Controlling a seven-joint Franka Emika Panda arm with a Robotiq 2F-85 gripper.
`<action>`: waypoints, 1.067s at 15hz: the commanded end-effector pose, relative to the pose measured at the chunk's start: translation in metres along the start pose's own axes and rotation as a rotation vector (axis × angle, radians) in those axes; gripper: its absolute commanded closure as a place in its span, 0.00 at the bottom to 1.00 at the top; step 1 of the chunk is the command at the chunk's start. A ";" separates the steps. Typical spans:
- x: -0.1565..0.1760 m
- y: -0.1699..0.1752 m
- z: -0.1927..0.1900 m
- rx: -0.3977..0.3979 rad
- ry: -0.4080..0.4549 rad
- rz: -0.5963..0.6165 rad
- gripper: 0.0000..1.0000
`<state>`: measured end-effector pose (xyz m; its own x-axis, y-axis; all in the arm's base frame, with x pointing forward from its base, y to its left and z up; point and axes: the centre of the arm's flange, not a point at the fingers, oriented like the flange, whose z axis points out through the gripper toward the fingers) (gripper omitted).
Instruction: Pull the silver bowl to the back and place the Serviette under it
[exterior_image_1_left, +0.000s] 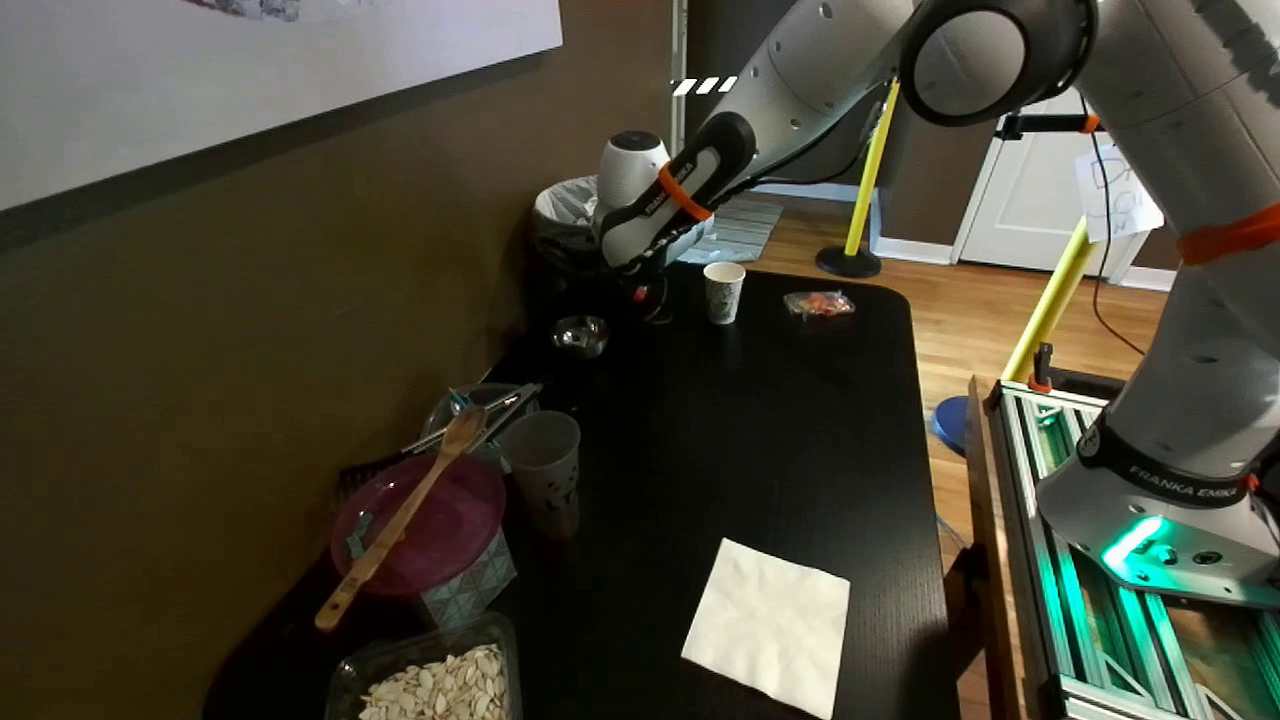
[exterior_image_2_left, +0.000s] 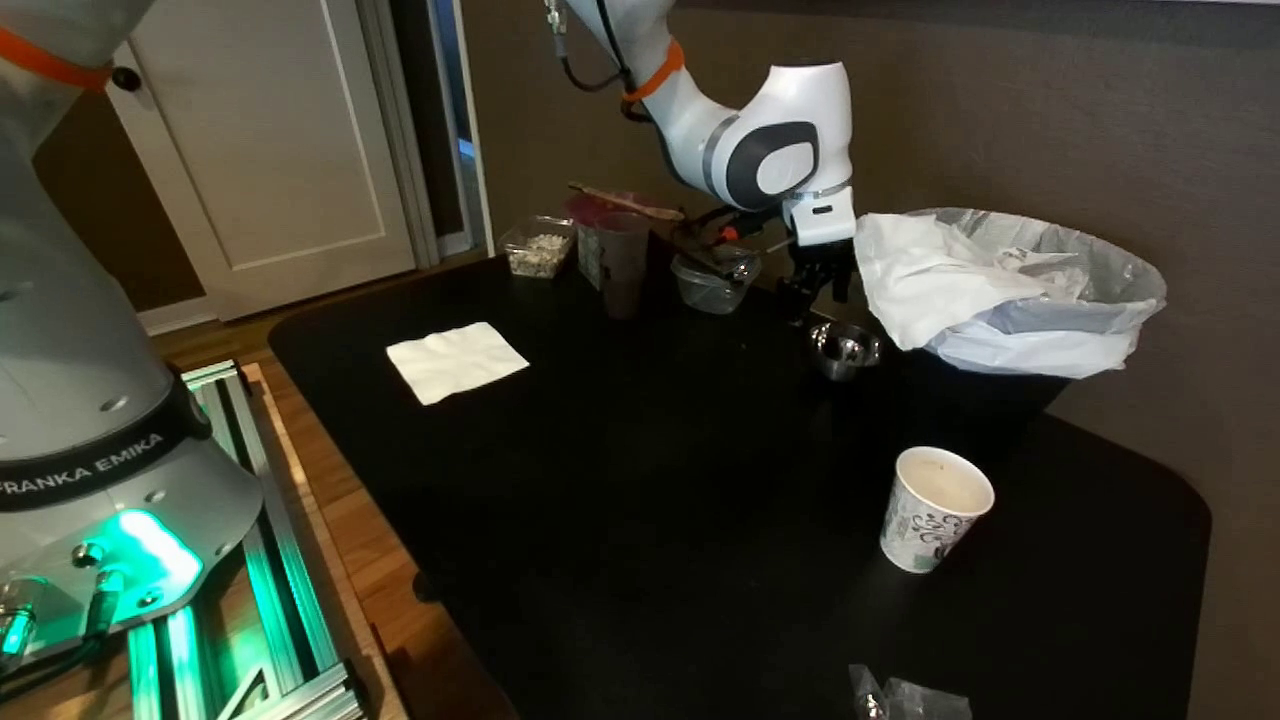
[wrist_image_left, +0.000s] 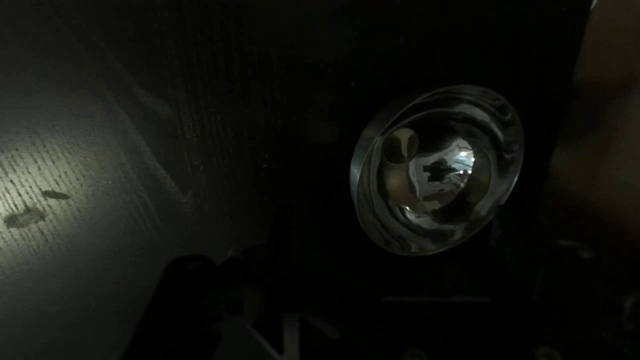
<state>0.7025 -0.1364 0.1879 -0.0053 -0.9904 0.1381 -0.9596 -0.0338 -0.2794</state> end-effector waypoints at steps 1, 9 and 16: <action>0.005 -0.022 0.038 -0.027 -0.010 -0.001 0.00; 0.015 -0.028 0.074 -0.097 -0.007 0.009 0.43; 0.018 -0.027 0.092 -0.137 -0.004 0.005 0.90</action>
<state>0.7389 -0.1609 0.1233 -0.0010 -0.9904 0.1383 -0.9861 -0.0220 -0.1649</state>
